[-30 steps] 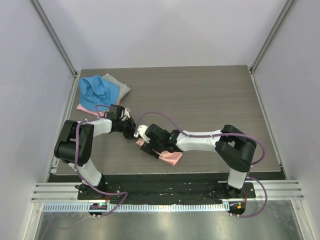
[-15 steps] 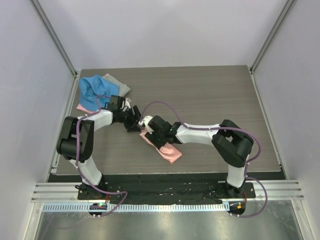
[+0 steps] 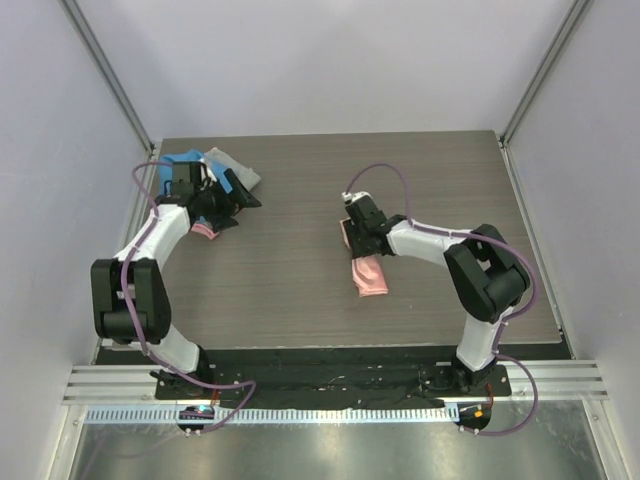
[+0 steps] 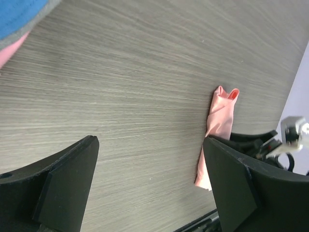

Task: Fold the napkin, place the utensils inside, and roll it up
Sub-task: Roll the napkin with the utensil

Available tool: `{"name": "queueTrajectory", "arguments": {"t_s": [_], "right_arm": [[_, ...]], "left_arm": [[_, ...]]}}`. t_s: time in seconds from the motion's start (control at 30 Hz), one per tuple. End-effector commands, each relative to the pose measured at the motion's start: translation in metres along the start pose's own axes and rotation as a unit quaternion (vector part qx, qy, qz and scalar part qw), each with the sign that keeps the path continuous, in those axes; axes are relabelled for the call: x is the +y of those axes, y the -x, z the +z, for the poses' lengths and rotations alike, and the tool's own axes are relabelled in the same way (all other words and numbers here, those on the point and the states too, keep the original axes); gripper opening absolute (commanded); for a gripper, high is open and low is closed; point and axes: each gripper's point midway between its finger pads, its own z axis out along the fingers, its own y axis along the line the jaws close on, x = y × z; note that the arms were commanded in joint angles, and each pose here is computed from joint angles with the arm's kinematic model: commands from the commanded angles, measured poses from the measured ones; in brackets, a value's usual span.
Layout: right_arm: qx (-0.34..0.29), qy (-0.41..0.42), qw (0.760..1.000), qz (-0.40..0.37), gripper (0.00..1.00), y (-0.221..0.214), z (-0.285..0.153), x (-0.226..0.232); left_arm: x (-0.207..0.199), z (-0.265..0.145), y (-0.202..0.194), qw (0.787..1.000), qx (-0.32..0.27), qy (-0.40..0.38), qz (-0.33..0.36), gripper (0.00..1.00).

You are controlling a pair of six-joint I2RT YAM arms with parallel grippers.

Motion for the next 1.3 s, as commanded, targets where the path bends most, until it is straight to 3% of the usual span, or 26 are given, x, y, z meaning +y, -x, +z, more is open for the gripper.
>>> {"name": "queueTrajectory", "arguments": {"t_s": [0.0,0.13,0.47,0.67,0.8,1.03,1.17,1.27], "right_arm": [[0.08,-0.053,0.995,0.027,0.45,-0.043,0.005,-0.039],[0.061,-0.026,0.997,0.043,0.48,-0.026,0.002,-0.04],[-0.03,0.077,0.995,0.057,0.75,0.049,-0.042,-0.018],[-0.075,0.085,0.99,0.08,0.82,0.072,-0.077,-0.039],[-0.12,0.059,0.983,0.129,0.84,0.079,-0.094,-0.082],[-0.255,-0.037,0.946,0.198,0.84,0.082,-0.142,-0.164],[-0.31,-0.065,0.928,0.198,0.85,0.081,-0.165,-0.174],[-0.317,-0.068,0.923,0.205,0.85,0.075,-0.162,-0.176]], "left_arm": [[-0.014,-0.031,0.015,0.998,-0.046,-0.001,0.044,0.95],[-0.013,-0.041,0.015,0.996,-0.056,-0.001,0.072,0.96],[-0.022,-0.072,0.027,0.99,-0.094,0.006,0.104,1.0],[-0.026,-0.088,0.031,0.988,-0.108,0.014,0.111,1.0],[-0.034,-0.101,0.029,0.983,-0.131,-0.007,0.127,1.0],[-0.037,-0.126,0.021,0.966,-0.203,-0.038,0.158,1.0],[-0.032,-0.138,0.018,0.953,-0.247,-0.037,0.169,1.0],[-0.026,-0.141,0.015,0.951,-0.255,-0.031,0.171,1.0]]}}
